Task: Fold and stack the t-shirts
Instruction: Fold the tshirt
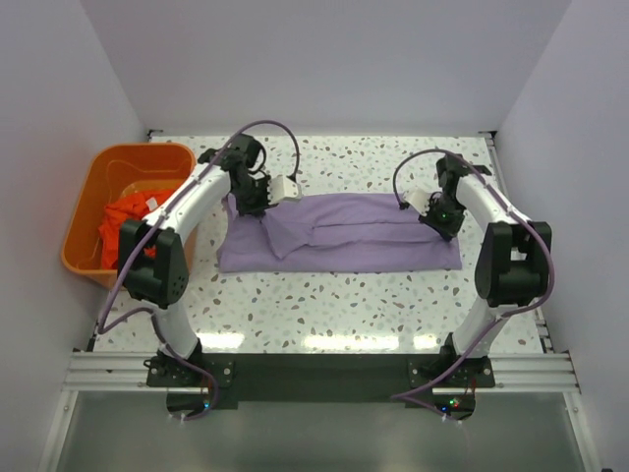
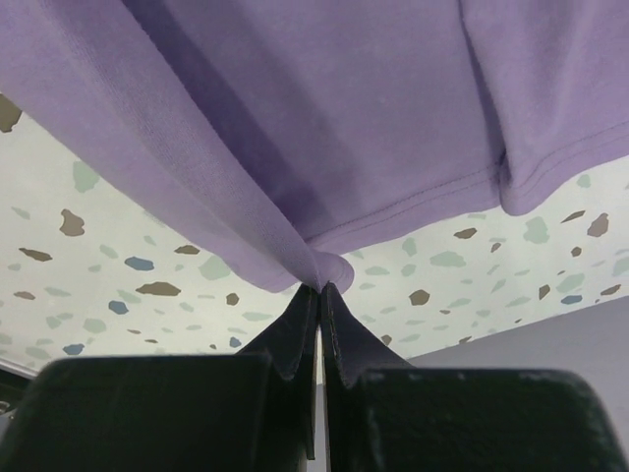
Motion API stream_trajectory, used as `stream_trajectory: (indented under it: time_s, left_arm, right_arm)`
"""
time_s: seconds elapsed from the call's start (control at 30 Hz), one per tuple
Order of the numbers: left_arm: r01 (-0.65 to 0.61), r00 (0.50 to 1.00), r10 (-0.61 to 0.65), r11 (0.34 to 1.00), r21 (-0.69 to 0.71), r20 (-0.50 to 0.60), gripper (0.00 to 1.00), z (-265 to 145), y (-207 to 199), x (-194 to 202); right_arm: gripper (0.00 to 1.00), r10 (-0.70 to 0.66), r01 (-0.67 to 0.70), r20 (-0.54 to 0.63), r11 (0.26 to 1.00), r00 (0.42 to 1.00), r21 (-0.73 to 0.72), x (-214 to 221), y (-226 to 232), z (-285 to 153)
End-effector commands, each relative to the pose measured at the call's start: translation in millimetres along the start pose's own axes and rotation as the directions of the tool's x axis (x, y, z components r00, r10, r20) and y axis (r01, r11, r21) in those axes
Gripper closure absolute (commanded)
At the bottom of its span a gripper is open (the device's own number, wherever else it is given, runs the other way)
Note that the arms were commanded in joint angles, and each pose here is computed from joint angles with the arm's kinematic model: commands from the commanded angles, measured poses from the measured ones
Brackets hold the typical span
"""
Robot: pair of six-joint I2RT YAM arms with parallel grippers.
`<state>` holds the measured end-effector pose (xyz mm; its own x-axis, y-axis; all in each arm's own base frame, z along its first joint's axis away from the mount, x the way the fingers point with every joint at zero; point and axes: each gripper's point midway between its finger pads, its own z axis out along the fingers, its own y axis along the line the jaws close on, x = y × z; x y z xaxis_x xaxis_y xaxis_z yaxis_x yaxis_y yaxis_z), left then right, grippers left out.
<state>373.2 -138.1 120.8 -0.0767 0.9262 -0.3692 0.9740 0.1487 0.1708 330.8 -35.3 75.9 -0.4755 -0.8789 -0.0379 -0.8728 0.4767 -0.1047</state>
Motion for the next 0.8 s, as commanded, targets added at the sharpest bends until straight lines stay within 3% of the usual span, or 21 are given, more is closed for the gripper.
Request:
stream_trajectory:
  time_s: [0.0, 0.77]
  left_arm:
    - [-0.026, 0.999, 0.028, 0.998, -0.054, 0.033, 1.0, -9, 27, -7]
    - [-0.01, 1.0, 0.011, 0.998, -0.065, 0.012, 1.0, 16, 58, -3]
  right_arm:
    - [1.0, 0.019, -0.02, 0.013, 0.996, 1.0, 0.081, -7, -25, -9]
    - [1.0, 0.057, -0.055, -0.011, 0.988, 0.998, 0.144, -17, -58, 5]
